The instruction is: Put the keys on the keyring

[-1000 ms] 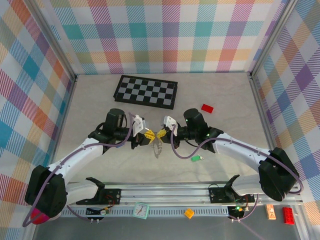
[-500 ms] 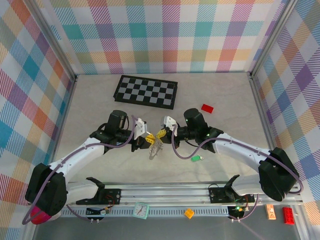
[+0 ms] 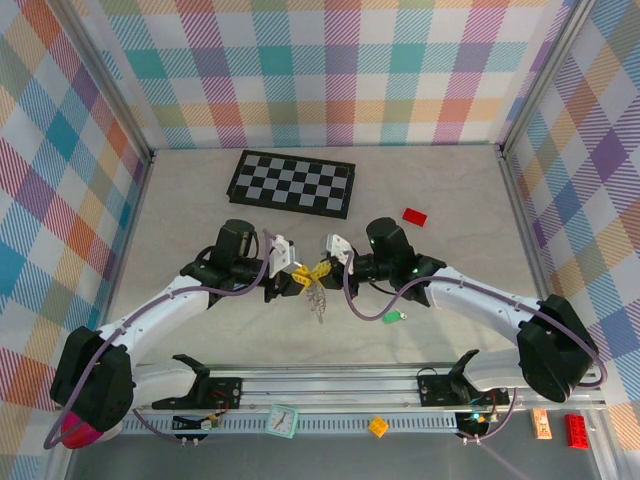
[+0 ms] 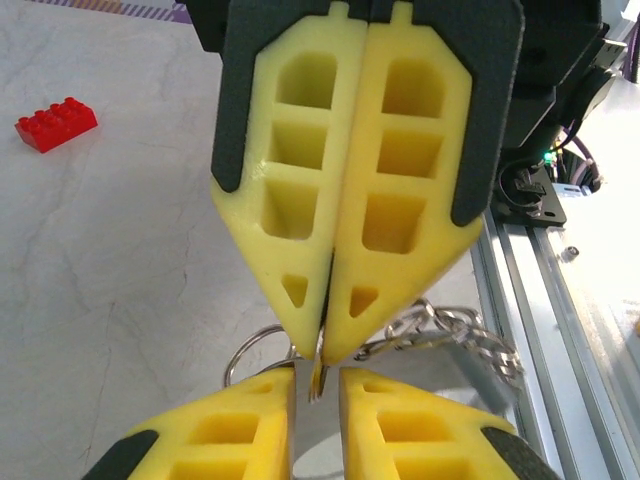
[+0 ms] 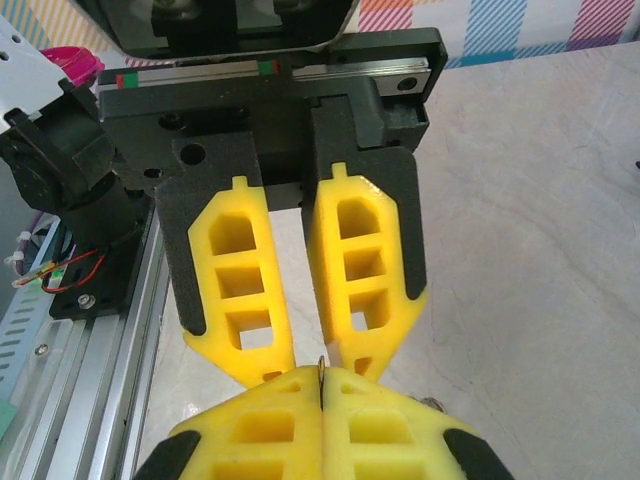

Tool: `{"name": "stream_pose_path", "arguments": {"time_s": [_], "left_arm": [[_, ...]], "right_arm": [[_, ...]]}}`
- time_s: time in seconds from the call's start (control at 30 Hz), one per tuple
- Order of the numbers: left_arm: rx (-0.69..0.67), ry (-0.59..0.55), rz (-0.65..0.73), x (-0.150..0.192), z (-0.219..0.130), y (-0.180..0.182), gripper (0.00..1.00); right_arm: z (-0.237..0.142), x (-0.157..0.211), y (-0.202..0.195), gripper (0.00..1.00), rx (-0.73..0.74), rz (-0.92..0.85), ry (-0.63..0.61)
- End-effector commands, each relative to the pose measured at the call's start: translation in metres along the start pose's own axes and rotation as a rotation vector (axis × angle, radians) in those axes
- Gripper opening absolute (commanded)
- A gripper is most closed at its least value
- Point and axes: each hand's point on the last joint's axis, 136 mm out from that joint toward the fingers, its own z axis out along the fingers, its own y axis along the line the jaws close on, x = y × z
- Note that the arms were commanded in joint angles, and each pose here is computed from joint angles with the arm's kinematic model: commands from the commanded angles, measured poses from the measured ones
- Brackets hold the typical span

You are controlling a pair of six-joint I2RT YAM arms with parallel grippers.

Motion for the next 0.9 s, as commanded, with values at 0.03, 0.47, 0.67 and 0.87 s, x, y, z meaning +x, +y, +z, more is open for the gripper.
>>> {"name": "stream_pose_path", "arguments": {"time_s": [0.03,0.47,0.67,0.87], "left_arm": [[0.011,-0.033,0.034,-0.009,-0.001,-0.006,0.20],[-0.017,-0.035,0.072,-0.012,-0.001,-0.009,0.00],[-0.065,0.009,0.137,-0.006,0.000,-0.009,0.00],[-0.090,0.027,0.190,-0.005,0.000,-0.011,0.00]], "right_arm": [[0.000,-0.009,0.008,0.00,-0.031,-0.050,-0.024],[-0.011,-0.004,-0.007,0.35,0.085,-0.016,0.000],[-0.032,0.026,-0.006,0.43,0.161,-0.084,0.171],[-0.026,0.023,0.006,0.33,0.090,-0.154,0.176]]}}
